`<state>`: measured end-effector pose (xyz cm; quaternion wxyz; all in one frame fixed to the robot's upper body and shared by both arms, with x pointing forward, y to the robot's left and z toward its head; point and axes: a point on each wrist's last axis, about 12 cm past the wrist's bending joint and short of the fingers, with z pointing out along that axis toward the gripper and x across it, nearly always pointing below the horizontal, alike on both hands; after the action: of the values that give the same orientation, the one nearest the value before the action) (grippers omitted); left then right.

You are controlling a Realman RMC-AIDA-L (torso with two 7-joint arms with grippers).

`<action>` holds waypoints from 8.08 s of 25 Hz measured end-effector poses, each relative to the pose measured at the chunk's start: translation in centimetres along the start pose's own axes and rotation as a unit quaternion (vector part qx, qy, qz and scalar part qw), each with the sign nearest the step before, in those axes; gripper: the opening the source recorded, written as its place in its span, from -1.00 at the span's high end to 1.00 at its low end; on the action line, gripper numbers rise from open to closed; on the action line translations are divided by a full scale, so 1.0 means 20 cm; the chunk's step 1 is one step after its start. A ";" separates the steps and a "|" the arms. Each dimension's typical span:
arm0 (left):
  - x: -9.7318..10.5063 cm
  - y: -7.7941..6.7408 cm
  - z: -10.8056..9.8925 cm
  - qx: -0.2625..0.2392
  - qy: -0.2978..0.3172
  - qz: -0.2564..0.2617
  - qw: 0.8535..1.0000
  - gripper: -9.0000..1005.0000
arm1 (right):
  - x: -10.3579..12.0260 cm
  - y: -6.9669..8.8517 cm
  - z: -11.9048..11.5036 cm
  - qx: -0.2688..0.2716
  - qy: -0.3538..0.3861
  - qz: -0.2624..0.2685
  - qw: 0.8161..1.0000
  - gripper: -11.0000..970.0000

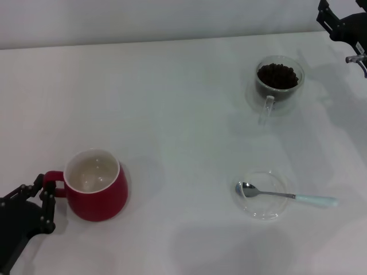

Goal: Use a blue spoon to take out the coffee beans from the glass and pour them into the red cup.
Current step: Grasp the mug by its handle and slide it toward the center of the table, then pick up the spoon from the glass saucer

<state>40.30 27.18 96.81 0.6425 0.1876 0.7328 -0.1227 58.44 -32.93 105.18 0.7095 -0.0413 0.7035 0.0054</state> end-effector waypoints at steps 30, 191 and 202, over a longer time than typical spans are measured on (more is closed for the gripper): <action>-0.09 -0.10 0.20 0.038 -0.033 0.057 0.997 0.74 | -0.03 0.03 0.04 -0.008 -0.008 0.007 1.000 -0.79; -0.24 0.35 0.12 -0.234 -0.161 -0.045 0.958 -0.66 | 0.13 -0.17 -0.74 -0.130 -0.005 0.214 0.968 -0.79; -0.21 0.35 0.08 -0.253 -0.156 -0.076 0.952 -0.66 | 0.21 -0.19 -1.11 -0.102 0.018 0.283 0.953 -0.79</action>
<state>45.18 32.42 101.09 0.7640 -0.0589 0.6425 -0.0099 36.51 -38.49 100.99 0.6582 0.0879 0.6945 0.2770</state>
